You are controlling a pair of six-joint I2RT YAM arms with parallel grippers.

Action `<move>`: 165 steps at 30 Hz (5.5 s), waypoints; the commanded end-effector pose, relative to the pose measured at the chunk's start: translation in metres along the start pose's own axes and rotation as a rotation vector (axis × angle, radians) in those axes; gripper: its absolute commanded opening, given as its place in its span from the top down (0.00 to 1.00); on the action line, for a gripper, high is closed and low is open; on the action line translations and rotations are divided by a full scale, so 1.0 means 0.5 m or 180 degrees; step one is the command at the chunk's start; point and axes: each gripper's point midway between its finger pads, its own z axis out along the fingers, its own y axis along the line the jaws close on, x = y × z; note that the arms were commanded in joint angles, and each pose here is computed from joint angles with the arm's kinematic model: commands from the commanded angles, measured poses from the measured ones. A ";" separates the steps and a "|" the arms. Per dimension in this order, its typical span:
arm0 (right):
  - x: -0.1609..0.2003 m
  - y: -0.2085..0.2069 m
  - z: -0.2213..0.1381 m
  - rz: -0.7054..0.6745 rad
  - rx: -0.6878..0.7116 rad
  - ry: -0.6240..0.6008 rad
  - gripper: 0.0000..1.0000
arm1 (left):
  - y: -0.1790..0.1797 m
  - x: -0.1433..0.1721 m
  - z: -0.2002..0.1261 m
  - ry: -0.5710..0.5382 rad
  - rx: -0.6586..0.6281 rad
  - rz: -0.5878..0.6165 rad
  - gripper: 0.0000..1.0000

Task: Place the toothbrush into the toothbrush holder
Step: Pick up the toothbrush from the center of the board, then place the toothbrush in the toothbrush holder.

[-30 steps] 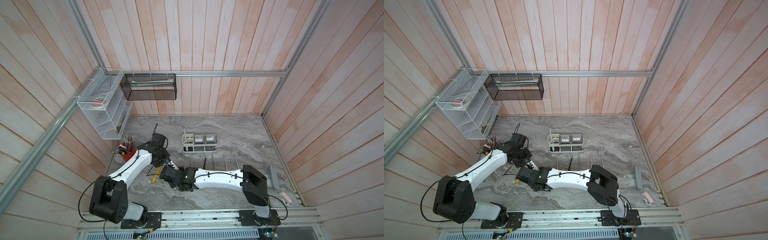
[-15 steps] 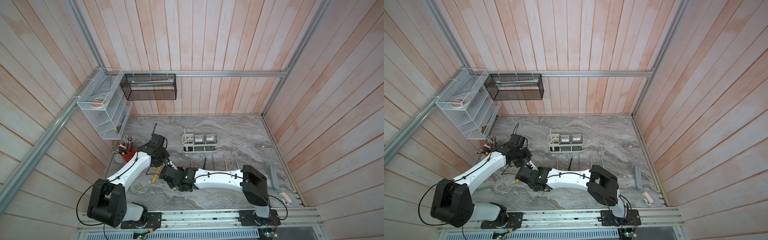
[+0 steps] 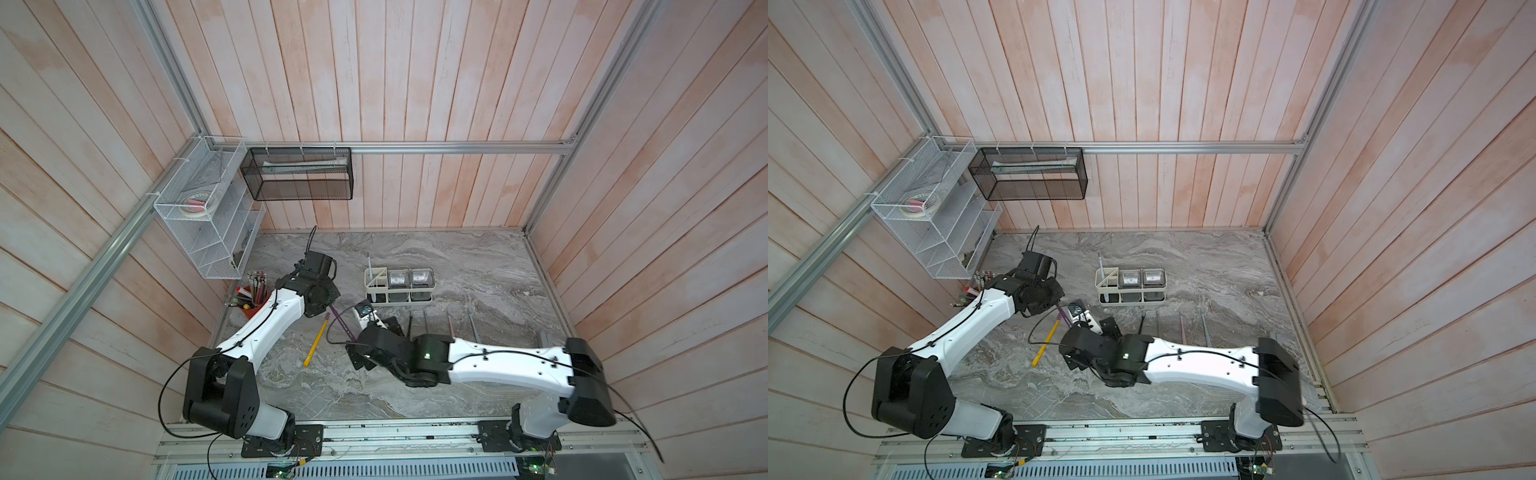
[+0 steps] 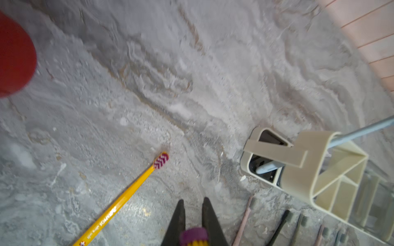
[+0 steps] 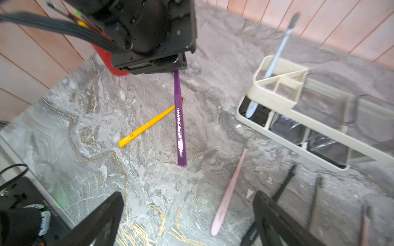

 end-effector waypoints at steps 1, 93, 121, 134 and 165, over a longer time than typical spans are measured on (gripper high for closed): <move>-0.054 -0.062 -0.095 0.0270 -0.0092 -0.0638 0.02 | -0.030 -0.081 -0.051 -0.0482 0.0002 0.0315 1.00; 0.110 -0.247 -0.194 0.0633 -0.0373 -0.0939 0.02 | -0.387 -0.080 -0.024 -0.3130 0.0482 0.1618 1.00; 0.125 -0.242 -0.184 0.0639 -0.0420 -0.0900 0.02 | -0.362 -0.040 0.063 -0.2908 0.0296 0.1698 0.93; 0.129 -0.241 -0.182 0.0642 -0.0431 -0.0884 0.02 | -0.351 -0.033 0.073 -0.2870 0.0272 0.1667 0.69; 0.102 -0.236 -0.188 0.0696 -0.0426 -0.0871 0.02 | -0.459 -0.130 -0.232 -0.3158 0.0829 0.1659 0.15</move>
